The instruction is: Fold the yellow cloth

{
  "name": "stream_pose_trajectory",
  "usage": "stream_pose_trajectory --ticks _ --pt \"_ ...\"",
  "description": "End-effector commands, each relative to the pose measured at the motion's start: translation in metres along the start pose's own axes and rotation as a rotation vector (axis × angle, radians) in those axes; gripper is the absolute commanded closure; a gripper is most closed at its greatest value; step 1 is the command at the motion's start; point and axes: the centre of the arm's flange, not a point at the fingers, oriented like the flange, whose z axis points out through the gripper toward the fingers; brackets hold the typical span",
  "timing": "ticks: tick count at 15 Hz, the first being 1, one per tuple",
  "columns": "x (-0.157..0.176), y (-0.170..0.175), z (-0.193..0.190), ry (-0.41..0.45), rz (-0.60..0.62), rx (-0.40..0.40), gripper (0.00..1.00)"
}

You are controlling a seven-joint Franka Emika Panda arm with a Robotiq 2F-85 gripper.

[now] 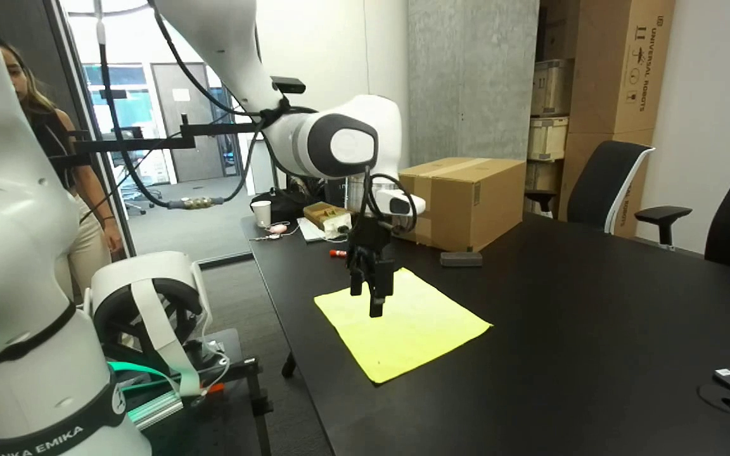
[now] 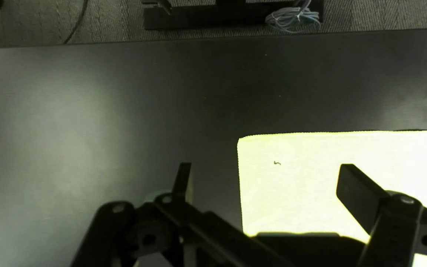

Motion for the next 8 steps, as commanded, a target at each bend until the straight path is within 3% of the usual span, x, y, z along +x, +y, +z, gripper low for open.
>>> stream_pose_trajectory --ticks 1,8 --pt "0.016 -0.013 0.046 0.019 0.098 0.097 0.0" --pt "0.017 -0.032 0.107 0.116 0.245 0.282 0.0"
